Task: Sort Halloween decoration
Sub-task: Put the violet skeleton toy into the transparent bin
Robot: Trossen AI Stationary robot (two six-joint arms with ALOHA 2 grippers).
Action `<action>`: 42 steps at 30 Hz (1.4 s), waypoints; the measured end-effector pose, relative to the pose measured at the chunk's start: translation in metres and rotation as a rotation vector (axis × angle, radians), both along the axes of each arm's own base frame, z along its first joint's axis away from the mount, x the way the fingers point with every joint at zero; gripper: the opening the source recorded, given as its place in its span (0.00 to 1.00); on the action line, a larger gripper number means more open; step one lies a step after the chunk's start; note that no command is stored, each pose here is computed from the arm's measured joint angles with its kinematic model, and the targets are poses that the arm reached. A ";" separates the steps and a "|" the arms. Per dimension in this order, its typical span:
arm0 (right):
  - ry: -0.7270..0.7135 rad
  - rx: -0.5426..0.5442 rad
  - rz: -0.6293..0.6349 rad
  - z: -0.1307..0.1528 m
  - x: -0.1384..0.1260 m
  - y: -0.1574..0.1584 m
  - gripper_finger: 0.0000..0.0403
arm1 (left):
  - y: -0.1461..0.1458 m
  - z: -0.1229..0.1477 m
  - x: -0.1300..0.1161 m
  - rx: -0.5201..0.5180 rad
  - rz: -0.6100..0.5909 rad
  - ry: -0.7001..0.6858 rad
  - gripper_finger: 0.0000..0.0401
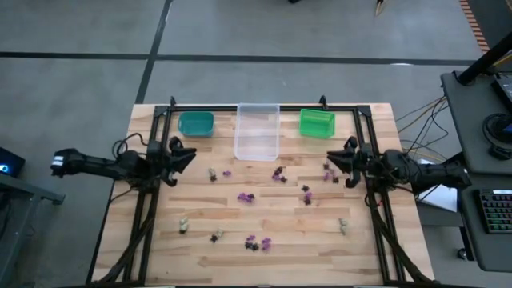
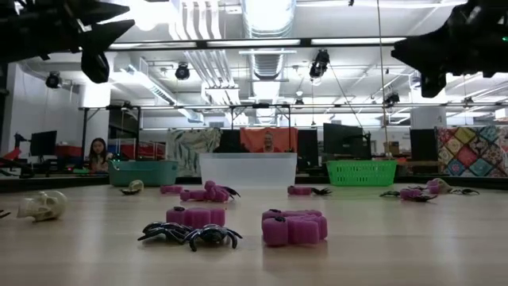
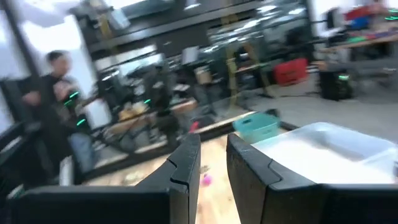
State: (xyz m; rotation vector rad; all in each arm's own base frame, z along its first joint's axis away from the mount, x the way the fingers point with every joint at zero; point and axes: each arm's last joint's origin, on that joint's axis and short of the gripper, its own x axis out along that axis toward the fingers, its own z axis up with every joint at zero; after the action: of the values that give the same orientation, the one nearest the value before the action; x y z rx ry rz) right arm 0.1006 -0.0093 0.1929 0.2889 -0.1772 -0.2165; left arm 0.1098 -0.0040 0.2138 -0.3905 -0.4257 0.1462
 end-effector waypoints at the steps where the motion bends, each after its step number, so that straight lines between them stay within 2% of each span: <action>1: 0.015 0.024 -0.025 0.001 0.002 -0.001 0.17 | 0.000 -0.001 0.002 0.003 0.011 0.009 0.19; 5: 0.085 0.044 -0.056 0.014 0.013 -0.002 0.17 | 0.001 0.000 0.007 0.005 0.062 0.001 0.19; 11: 0.274 0.025 -0.155 0.033 0.047 -0.006 0.17 | 0.001 -0.004 0.013 -0.010 0.112 0.032 0.19; 16: 0.456 0.015 -0.176 0.050 0.073 -0.009 0.17 | 0.001 -0.009 0.018 -0.010 0.134 0.079 0.19; 20: 0.607 0.048 -0.188 0.054 0.091 -0.011 0.17 | 0.001 -0.012 0.022 -0.007 0.140 0.110 0.19; 23: 0.658 0.101 -0.203 0.062 0.103 -0.012 0.17 | 0.002 -0.015 0.023 -0.022 0.194 0.134 0.19; 29: 0.859 0.164 -0.231 0.056 0.119 -0.013 0.17 | 0.002 -0.020 0.027 -0.055 0.187 0.163 0.19; 35: 0.936 0.168 -0.239 0.044 0.131 -0.013 0.17 | 0.003 -0.024 0.031 -0.110 0.234 0.169 0.19; 42: 0.988 0.162 -0.239 0.034 0.140 -0.014 0.17 | 0.003 -0.025 0.034 -0.110 0.252 0.169 0.19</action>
State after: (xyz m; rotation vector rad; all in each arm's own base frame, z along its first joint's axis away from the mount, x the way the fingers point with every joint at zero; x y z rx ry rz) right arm 0.2402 -0.0230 0.2269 0.2930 0.7907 -0.5853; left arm 0.1437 -0.0009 0.1884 -0.4284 -0.2997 0.4460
